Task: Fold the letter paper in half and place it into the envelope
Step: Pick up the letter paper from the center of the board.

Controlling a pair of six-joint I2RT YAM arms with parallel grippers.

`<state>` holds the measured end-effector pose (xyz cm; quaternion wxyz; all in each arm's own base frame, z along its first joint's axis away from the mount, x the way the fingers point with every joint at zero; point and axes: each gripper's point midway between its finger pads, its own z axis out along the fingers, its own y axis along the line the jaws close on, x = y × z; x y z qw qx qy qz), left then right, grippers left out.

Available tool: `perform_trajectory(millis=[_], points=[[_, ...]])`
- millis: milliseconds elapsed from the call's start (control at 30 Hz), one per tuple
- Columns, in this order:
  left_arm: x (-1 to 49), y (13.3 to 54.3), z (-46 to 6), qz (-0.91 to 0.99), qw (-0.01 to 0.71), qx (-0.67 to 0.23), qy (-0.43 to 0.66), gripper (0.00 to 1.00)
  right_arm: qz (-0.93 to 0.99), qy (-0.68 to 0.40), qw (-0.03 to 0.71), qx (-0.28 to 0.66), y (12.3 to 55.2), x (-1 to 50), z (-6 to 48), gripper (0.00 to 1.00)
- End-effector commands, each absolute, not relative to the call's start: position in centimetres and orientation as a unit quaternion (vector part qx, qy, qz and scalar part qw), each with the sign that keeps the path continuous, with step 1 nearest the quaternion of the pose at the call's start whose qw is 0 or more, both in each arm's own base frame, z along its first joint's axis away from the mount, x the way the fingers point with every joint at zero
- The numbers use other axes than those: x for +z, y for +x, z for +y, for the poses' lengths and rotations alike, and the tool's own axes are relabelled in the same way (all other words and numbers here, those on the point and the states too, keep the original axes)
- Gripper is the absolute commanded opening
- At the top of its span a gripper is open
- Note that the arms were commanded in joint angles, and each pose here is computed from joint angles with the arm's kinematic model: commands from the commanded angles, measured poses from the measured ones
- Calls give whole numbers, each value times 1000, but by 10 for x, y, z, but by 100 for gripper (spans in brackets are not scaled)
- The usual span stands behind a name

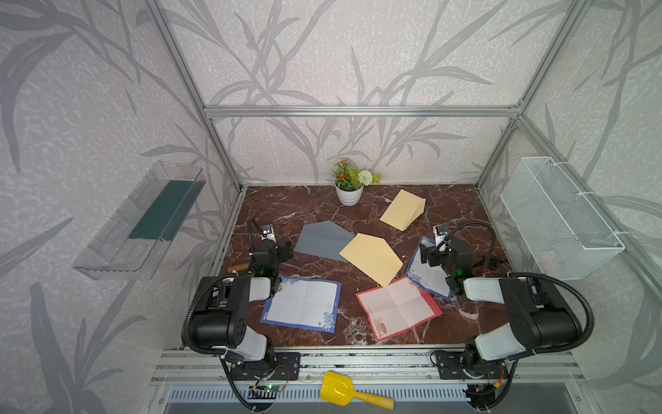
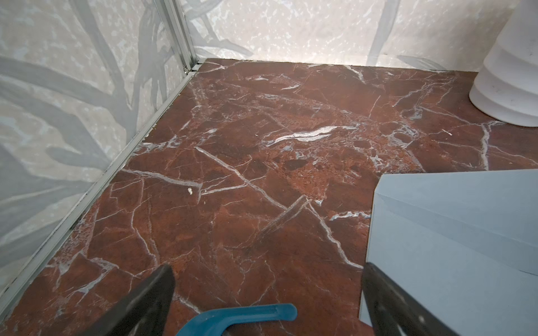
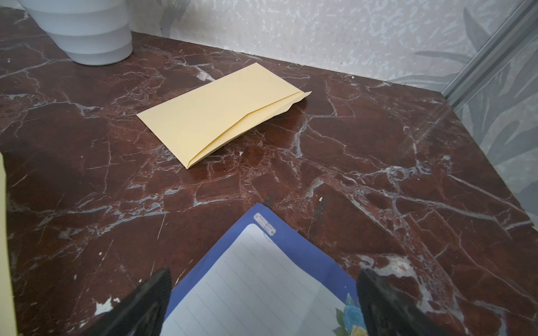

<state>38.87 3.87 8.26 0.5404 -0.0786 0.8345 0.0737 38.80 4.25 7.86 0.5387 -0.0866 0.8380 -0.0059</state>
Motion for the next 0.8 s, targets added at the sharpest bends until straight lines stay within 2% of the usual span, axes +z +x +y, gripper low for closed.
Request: perform_trajectory(millis=[0, 767], points=[[92, 394, 41, 827, 550, 75, -84, 99, 832, -81, 549, -8, 396, 89, 41, 99], [91, 394, 41, 828, 550, 72, -84, 99, 832, -81, 548, -9, 396, 88, 41, 99]])
